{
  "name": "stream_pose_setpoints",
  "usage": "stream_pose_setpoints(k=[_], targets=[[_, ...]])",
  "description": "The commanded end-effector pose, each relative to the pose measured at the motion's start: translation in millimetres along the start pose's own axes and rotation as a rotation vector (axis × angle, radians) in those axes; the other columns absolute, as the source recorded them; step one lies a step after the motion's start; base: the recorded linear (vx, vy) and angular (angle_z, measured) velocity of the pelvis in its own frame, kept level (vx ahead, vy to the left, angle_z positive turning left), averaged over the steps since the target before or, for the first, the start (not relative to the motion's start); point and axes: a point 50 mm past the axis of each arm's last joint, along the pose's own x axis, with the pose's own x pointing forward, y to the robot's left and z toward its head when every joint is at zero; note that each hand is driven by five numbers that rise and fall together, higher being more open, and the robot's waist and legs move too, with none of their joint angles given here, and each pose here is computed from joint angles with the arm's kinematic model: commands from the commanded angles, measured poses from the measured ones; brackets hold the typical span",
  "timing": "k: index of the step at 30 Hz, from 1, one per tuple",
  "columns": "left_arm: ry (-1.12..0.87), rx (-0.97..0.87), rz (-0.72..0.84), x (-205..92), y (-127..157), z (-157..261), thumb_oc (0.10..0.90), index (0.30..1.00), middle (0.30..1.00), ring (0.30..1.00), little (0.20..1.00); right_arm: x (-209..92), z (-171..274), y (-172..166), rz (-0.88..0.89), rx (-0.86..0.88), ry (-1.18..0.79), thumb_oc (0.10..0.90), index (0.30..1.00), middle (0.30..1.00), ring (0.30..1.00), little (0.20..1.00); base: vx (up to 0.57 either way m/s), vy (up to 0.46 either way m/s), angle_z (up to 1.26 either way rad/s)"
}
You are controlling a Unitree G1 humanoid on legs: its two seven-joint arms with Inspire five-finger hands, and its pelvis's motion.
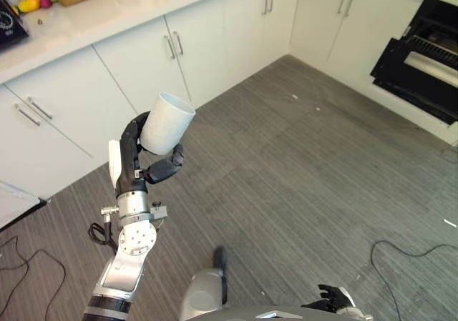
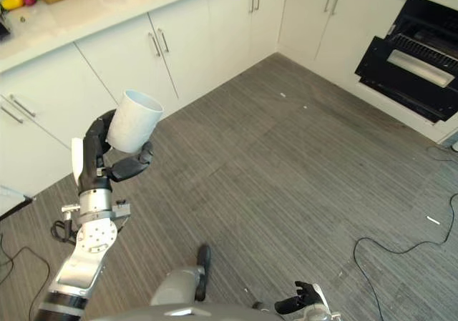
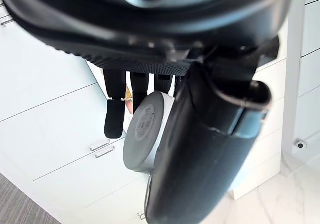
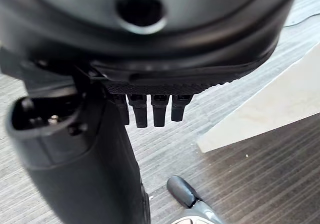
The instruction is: Place the dishes in the dishwasher.
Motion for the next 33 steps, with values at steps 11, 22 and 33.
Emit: stream_pose_setpoints(k=[11, 22, 33], targets=[[-0.412, -0.005, -0.049, 31, 13, 75, 0.400, 0.300, 0.300, 0.300, 0.300, -3, 7, 25, 0.054, 0.064, -0.018, 0.800, 0.900, 0.900, 0.900, 0.900, 0.40, 0.294, -0.39], [-0.377, -0.054, -0.145, 35, -5, 70, 0.400, 0.300, 0.300, 0.300, 0.300, -5, -3, 27, 0.046, 0.195, 0.036, 0.800, 0.900, 0.900, 0.900, 0.900, 0.52, 0.017, 0.15], [-0.407, -0.114, -0.170, 32, -8, 79, 0.400, 0.300, 0.300, 0.300, 0.300, -6, -33, -1, -0.010, 0.082, 0.134, 0.800, 0.900, 0.900, 0.900, 0.900, 0.35, -0.170, 0.22]])
